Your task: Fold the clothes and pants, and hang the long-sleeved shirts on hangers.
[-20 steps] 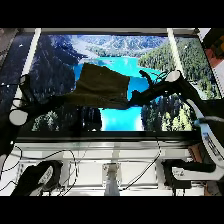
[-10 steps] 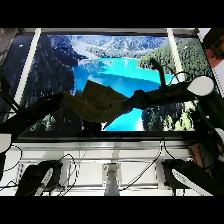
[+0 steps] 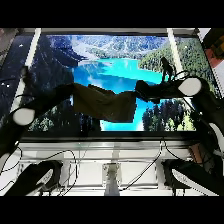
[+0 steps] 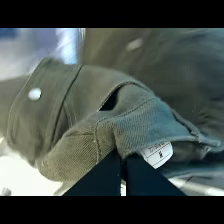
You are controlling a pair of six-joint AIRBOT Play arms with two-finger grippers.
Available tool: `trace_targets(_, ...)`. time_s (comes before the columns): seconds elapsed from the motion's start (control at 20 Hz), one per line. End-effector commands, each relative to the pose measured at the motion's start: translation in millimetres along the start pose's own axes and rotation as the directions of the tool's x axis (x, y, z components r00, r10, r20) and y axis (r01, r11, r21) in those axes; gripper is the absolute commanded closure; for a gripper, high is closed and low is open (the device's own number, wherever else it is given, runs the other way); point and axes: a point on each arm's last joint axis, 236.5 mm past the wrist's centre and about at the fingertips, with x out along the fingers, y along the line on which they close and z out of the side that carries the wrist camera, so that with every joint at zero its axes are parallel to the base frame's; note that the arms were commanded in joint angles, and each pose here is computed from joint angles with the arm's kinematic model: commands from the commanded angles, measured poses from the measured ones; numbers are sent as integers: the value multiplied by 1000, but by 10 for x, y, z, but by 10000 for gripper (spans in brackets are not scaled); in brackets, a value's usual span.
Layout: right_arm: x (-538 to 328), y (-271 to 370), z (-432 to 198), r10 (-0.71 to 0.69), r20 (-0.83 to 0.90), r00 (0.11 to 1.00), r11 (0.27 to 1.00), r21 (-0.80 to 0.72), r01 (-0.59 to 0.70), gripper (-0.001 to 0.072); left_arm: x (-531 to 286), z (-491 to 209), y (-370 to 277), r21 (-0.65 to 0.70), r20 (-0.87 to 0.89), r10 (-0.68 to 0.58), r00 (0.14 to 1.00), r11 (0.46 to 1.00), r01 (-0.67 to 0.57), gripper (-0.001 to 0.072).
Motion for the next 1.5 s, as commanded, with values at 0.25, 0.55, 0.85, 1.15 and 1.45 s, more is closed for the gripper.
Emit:
trace_targets(0.25,468,-748,404,-252,76,965,949,217,230,684,1214,-322,130,46,-102,65,993,997,-60,689)
trace_targets(0.55,617,-1076,803,-263,143,954,908,372,194,684,1260,-239,208,9,-64,80,995,997,-80,690)
trace_targets(0.85,860,-1246,925,-271,157,950,896,401,189,651,1354,-111,436,-17,-5,123,992,992,-123,686)
trace_targets(1.15,792,-1334,1189,-278,203,939,940,258,222,227,1338,64,756,-52,30,178,984,983,-176,27)
trace_targets(1.45,510,-1413,679,-48,-215,975,997,52,60,227,605,557,284,-54,33,76,997,996,-75,49)
